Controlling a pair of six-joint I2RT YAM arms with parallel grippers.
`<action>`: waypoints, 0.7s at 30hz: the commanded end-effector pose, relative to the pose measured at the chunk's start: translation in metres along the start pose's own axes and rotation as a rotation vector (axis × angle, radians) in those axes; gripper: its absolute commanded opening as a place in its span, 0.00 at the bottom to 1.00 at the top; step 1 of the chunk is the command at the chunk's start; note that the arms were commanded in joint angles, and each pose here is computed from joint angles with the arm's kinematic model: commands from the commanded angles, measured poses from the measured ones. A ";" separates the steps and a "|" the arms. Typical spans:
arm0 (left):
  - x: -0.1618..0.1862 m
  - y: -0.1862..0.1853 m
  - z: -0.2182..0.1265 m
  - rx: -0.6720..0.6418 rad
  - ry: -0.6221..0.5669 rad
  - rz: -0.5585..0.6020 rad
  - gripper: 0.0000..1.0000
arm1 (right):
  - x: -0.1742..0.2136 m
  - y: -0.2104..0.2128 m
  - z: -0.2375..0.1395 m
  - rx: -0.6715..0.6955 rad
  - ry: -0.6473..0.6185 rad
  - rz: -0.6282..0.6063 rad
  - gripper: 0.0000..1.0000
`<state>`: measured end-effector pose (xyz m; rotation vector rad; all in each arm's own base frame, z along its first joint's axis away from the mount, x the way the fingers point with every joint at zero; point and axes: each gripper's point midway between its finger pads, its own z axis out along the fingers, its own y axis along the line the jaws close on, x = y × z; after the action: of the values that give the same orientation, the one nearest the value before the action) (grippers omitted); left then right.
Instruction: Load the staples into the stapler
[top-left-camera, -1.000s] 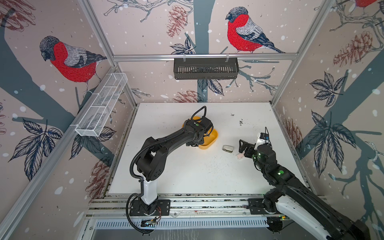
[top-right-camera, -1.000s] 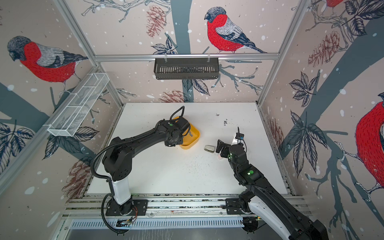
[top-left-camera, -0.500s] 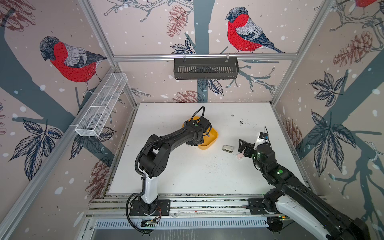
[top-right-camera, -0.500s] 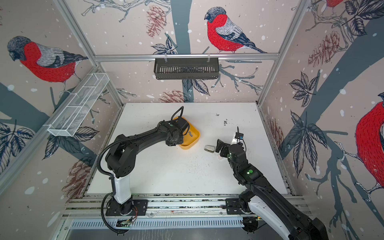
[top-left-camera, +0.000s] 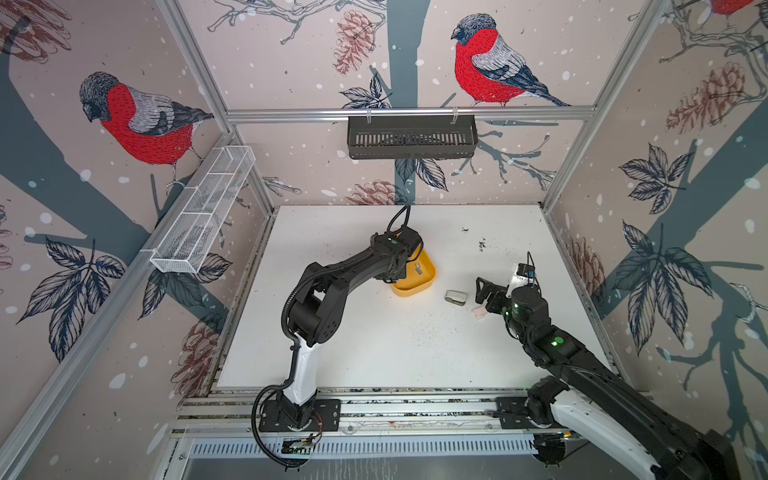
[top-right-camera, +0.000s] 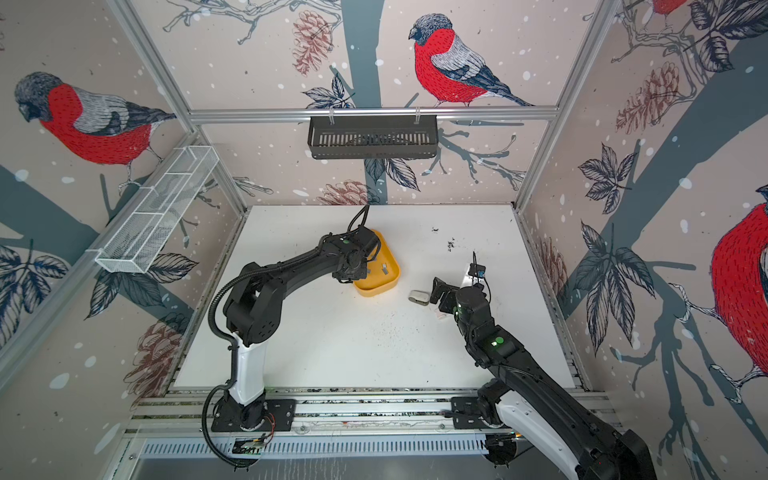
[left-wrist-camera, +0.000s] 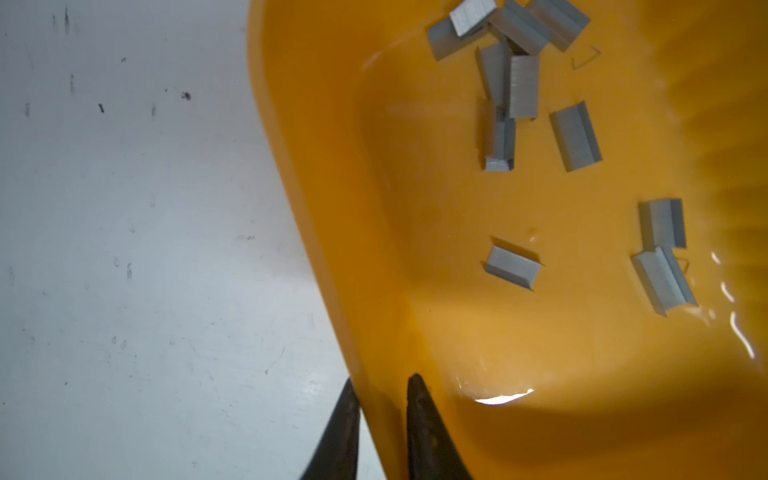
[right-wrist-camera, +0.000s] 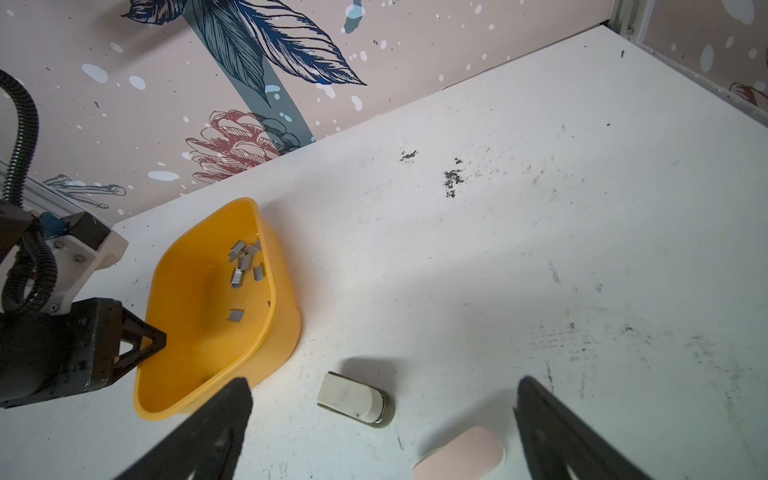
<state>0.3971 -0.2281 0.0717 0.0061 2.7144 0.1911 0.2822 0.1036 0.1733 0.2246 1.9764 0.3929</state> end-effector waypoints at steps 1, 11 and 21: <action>-0.011 0.002 0.002 -0.036 -0.020 0.067 0.20 | -0.005 0.001 -0.002 -0.002 -0.021 0.011 0.99; -0.035 -0.013 0.008 -0.047 -0.049 0.095 0.18 | -0.004 -0.003 -0.004 0.013 -0.024 0.010 0.99; -0.046 -0.021 0.015 -0.058 -0.048 0.082 0.18 | -0.006 -0.003 -0.005 0.014 -0.027 0.010 0.99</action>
<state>0.4485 -0.2544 0.0739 0.1149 2.6517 0.2474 0.2799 0.1009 0.1752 0.2315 1.9645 0.3887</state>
